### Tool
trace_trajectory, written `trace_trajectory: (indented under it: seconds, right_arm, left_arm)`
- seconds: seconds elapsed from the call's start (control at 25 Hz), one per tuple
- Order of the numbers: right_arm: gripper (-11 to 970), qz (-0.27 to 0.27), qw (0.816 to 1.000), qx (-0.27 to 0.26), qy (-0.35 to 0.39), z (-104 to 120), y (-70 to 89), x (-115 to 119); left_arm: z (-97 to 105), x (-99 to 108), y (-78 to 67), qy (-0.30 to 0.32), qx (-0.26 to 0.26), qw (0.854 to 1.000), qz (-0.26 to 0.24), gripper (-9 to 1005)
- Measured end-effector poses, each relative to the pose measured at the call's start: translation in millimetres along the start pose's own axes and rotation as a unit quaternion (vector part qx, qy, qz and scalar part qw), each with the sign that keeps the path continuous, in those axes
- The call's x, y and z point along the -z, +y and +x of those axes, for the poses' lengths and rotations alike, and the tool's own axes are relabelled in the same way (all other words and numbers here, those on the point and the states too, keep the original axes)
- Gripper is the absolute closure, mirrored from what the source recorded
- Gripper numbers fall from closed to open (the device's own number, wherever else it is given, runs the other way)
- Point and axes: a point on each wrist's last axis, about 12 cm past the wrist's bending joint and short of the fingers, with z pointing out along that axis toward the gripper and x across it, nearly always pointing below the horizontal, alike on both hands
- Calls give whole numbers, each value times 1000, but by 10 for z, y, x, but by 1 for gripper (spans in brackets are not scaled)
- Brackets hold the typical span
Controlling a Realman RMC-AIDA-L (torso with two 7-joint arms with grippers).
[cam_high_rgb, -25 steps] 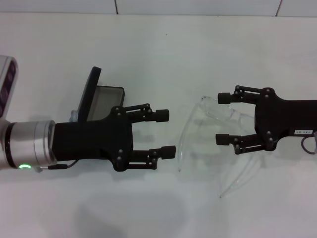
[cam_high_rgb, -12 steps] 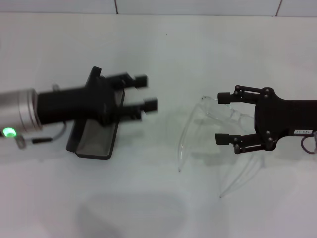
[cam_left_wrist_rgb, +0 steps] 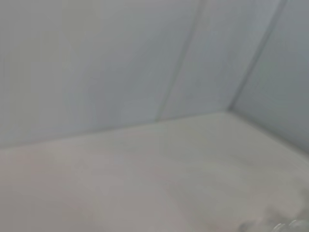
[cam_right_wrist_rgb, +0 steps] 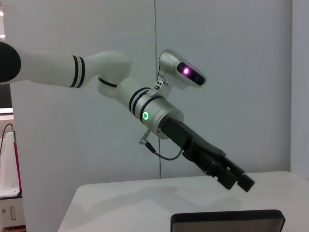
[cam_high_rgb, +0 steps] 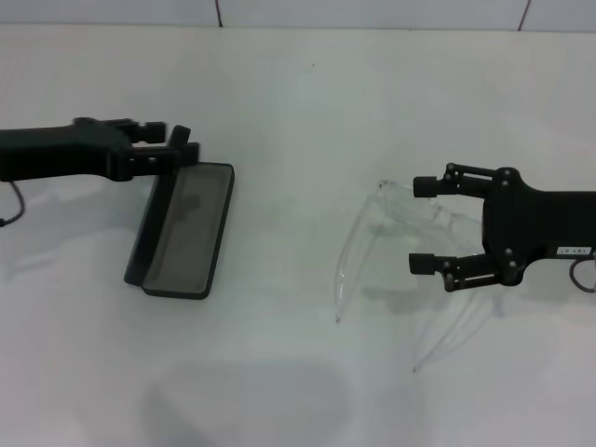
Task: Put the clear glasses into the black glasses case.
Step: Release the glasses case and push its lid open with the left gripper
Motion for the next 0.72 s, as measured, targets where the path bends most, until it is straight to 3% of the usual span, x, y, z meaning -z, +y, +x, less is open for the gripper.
trace_trajectory:
  seconds: [0.2,0.36,0.72]
  right_arm:
    - [72,0,1000,0,1,-1,-2,7]
    - [73,-3,1000,4,2,-17,-13,-8]
    - [73,-14,1000,15,9,-26,7,-46]
  left_arm:
    - [125,-3,27,57,26,996,-56,287]
    - [174,-63,39,84,33,993,-74,296]
    - [168,-135,30,106,41,991,-76,315]
